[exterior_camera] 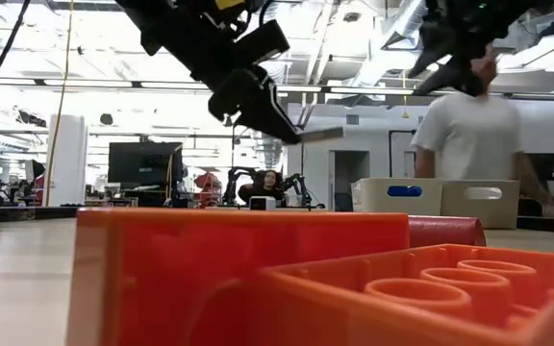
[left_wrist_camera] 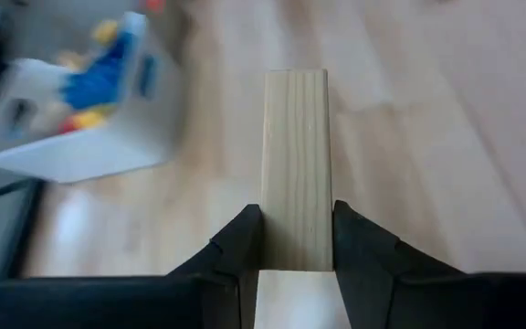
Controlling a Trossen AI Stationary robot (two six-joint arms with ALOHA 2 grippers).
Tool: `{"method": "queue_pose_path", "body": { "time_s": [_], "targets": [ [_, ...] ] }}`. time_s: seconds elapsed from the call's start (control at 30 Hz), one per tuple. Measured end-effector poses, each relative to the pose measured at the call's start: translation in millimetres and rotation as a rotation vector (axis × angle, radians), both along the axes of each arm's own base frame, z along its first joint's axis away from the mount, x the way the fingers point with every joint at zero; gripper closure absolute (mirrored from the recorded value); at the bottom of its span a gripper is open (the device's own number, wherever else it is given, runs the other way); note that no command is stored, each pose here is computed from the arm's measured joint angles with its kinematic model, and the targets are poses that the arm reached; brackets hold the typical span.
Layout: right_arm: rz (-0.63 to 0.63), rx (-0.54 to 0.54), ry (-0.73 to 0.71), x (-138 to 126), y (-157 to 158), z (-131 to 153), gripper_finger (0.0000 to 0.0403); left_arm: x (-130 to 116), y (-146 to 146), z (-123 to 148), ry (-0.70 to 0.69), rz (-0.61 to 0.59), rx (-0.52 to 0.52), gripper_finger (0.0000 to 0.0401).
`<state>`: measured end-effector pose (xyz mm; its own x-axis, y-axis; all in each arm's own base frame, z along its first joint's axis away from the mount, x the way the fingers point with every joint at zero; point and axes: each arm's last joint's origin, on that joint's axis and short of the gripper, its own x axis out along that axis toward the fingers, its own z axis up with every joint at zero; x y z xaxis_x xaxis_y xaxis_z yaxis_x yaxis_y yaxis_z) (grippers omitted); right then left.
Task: Sort blocks by size
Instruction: Put the large beige wooden block into the white bin
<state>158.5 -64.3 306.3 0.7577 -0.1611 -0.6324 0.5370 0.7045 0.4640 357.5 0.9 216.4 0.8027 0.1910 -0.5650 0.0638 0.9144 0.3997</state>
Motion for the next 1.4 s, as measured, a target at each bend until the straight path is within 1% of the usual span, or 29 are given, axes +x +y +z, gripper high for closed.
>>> {"method": "queue_pose_path", "body": {
  "time_s": [0.07,0.13,0.3,0.43,0.6,0.7,0.9,1.0,1.13,1.4],
  "targets": [
    [-0.003,0.004,-0.049,9,-1,2,0.0201,-2,6,8,-0.03,0.044,0.027,0.0299],
    [0.003,0.012,-0.094,19,0,3,0.0187,-4,11,14,-0.043,0.056,0.063,0.0299],
    [0.035,0.042,-0.183,57,1,-3,0.0159,-2,22,24,-0.048,0.08,0.141,0.0299],
    [0.045,0.074,-0.208,83,1,-15,0.0152,-1,31,30,-0.054,0.132,0.193,0.0299],
    [0.032,0.094,-0.244,103,-3,-24,0.0152,-2,43,31,-0.043,0.164,0.224,0.0299],
    [0.01,0.085,-0.228,108,-5,-30,0.0152,-3,46,33,-0.047,0.168,0.233,0.0299],
    [-0.051,0.059,-0.219,108,-8,-31,0.0152,-7,54,42,-0.063,0.169,0.265,0.0299],
    [-0.07,0.056,-0.205,106,-11,-32,0.0152,-6,56,46,-0.106,0.177,0.266,0.0299],
    [-0.071,0.057,-0.199,109,-12,-36,0.0152,-4,57,50,-0.164,0.151,0.253,0.0299],
    [-0.06,0.041,-0.297,121,-13,-33,0.0153,-1,56,58,-0.245,0.144,0.259,0.0299]
  ]
}}
